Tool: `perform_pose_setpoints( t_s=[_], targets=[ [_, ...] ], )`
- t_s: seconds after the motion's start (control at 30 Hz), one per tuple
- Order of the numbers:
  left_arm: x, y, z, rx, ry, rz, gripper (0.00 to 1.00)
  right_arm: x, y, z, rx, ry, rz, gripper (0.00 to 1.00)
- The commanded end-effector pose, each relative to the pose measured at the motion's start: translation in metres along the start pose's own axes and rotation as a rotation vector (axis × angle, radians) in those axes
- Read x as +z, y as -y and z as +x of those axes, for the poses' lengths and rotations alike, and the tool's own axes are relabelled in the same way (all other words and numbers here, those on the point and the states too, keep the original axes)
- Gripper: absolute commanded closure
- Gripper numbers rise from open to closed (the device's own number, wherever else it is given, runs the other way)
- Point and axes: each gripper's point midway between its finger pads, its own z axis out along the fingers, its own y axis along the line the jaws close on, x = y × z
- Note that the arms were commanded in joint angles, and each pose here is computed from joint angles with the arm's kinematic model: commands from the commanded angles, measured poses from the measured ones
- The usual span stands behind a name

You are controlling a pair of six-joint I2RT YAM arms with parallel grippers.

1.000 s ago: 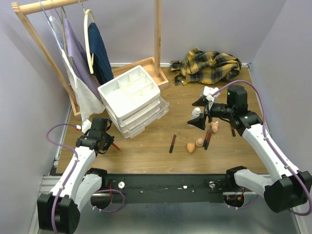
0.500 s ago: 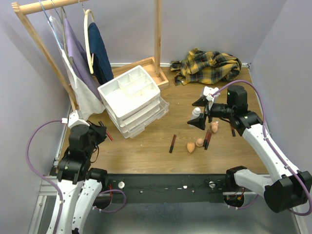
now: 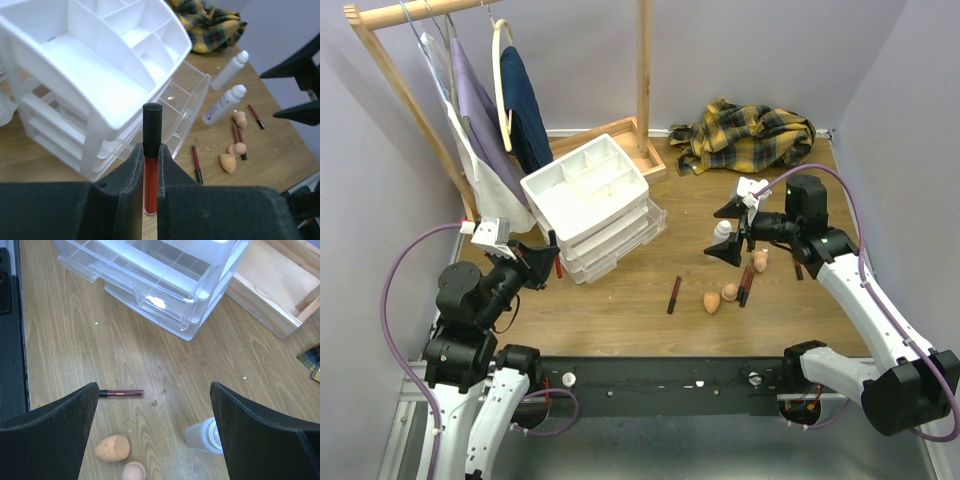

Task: Organize the makeup
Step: Place the lipstick in the drawer.

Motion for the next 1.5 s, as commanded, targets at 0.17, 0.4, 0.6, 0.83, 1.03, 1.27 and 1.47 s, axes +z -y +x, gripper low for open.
perform_pose_setpoints(
  t_s=[0.17, 0.4, 0.6, 0.83, 1.03, 1.27, 1.47],
  targets=[
    [-0.002, 0.055, -0.014, 0.152, -0.005, 0.321, 1.00, -0.001, 0.001, -0.003, -0.006, 0.006, -0.010, 0.00],
    [0.002, 0.064, -0.013, 0.153, -0.027, 0.388, 1.00, 0.000, 0.001, 0.000, -0.001, 0.001, -0.012, 0.00],
    [0.008, 0.066, -0.012, 0.155, -0.050, 0.409, 1.00, 0.001, 0.002, 0.002, 0.003, -0.002, -0.011, 0.00],
    [0.014, 0.073, -0.010, 0.160, -0.068, 0.442, 1.00, 0.002, 0.002, 0.004, 0.010, -0.008, -0.012, 0.00],
    [0.025, 0.084, 0.002, 0.195, -0.110, 0.445, 1.00, 0.002, 0.002, 0.004, 0.010, -0.006, -0.013, 0.00],
    [0.060, 0.070, 0.003, 0.314, -0.168, 0.298, 1.00, 0.001, 0.000, 0.001, 0.004, 0.002, -0.019, 0.00],
    [0.099, 0.048, 0.015, 0.429, -0.269, 0.167, 1.00, 0.001, 0.001, 0.000, 0.002, 0.001, -0.016, 0.00]
  ],
)
